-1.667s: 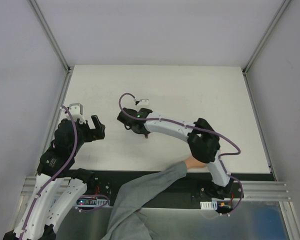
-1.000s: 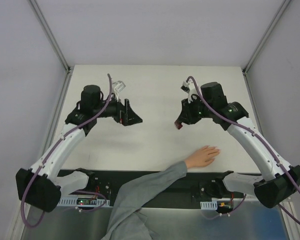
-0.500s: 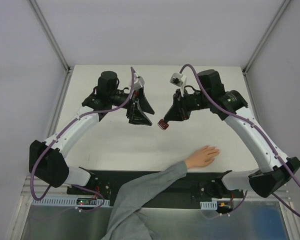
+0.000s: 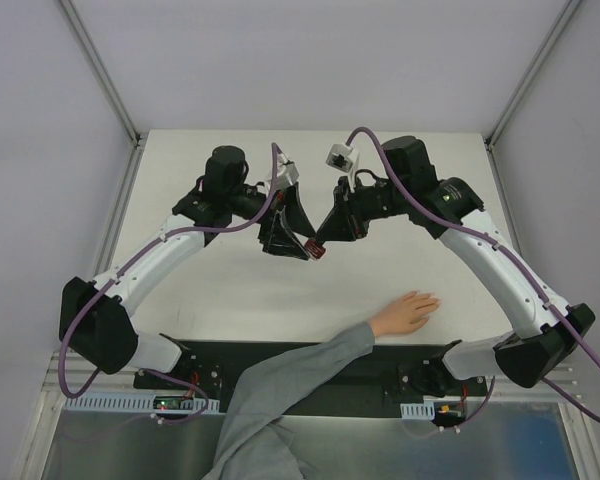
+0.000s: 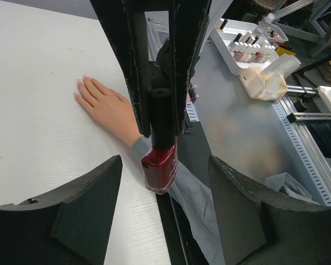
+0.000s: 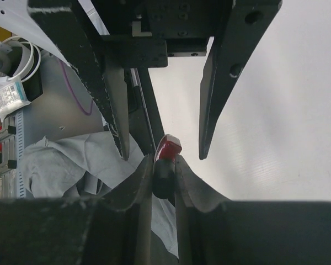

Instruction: Paint the nails

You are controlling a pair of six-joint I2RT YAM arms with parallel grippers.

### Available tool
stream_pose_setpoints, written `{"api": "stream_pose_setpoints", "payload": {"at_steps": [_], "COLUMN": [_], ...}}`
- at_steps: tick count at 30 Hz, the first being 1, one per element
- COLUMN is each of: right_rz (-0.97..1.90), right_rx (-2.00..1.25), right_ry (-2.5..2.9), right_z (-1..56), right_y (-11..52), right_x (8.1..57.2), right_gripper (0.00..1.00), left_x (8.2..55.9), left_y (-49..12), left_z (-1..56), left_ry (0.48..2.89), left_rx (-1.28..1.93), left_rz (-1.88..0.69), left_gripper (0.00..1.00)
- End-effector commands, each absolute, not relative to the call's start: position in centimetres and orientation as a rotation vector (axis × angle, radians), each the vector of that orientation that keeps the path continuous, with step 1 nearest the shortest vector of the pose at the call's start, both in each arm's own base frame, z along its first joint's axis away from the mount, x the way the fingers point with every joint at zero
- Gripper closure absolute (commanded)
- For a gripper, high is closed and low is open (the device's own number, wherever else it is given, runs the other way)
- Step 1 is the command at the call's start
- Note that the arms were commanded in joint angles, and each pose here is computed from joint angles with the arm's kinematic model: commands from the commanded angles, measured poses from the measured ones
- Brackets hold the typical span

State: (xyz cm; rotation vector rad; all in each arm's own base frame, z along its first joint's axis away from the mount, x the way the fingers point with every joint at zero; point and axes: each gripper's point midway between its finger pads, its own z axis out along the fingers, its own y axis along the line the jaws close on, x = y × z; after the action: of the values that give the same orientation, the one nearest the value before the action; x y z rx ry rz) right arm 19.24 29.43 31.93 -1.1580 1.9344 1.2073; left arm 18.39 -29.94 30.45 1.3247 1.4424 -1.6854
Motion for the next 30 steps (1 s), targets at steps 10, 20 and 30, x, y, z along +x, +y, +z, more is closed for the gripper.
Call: {"api": "stream_pose_setpoints", "payload": {"at_steps": [10, 20, 30], "right_rz": [1.151, 1.159, 1.145], "right_rx": [-1.163, -1.140, -1.109], "right_ry": [1.732, 1.710, 1.716], "right_z": [36.0, 36.4, 36.4], "right_y": [29.9, 30.4, 30.3], "right_x": [20.1, 20.6, 21.0], "right_gripper": [0.99, 0.99, 0.99], "left_x": [16.8, 17.1, 18.2], "left_y": [-30.2, -30.3, -30.6], "left_z": [31.0, 31.2, 31.4], "left_ry": [1.348, 1.364, 1.391], "left_rx": [1.409, 1.387, 1.338], "left_rz": [-1.759, -1.731, -1.643], "left_gripper": [0.45, 0.49, 0.90]}}
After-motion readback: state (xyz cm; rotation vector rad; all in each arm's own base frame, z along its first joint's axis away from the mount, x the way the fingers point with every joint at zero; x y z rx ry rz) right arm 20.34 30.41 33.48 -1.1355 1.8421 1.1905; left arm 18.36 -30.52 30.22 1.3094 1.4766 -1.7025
